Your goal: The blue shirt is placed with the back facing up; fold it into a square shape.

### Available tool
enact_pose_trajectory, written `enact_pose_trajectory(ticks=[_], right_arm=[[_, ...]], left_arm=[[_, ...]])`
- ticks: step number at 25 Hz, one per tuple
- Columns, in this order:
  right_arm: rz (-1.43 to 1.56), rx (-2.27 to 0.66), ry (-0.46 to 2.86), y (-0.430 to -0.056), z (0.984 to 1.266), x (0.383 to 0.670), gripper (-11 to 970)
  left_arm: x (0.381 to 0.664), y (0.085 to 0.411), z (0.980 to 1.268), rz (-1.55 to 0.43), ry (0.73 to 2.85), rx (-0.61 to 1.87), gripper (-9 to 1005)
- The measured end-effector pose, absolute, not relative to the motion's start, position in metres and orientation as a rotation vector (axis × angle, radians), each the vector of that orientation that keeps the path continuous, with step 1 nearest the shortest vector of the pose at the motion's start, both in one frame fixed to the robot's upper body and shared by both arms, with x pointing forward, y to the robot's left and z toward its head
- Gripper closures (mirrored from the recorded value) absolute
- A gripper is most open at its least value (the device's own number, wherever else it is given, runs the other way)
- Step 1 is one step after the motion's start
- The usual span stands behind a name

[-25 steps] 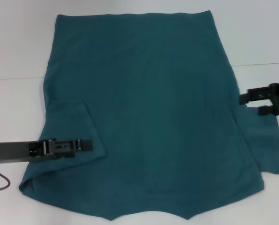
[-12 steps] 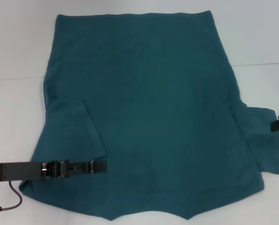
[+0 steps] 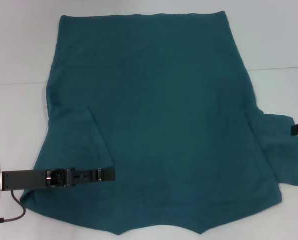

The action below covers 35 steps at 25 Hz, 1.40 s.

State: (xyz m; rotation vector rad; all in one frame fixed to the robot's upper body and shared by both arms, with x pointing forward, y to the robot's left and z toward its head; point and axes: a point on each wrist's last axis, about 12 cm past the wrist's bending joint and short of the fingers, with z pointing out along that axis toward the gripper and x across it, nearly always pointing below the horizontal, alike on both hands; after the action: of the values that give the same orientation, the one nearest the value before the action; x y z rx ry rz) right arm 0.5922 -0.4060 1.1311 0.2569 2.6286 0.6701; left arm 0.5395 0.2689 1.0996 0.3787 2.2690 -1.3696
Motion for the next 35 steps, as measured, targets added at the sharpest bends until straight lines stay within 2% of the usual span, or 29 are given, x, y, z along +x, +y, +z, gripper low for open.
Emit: enact_pose_trajectory(ticks=[11,35], right_arm=[[0.666,0.253,2.626,-0.395,1.116,0.595,197],[0.661,0.259,2.609,-0.382,1.102,0.599,212]], left_arm=[[0.542,0.271,1.099,-1.351,2.269,0.355,79],[0.543,0.271,1.097,-1.331,2.269,0.341,77]])
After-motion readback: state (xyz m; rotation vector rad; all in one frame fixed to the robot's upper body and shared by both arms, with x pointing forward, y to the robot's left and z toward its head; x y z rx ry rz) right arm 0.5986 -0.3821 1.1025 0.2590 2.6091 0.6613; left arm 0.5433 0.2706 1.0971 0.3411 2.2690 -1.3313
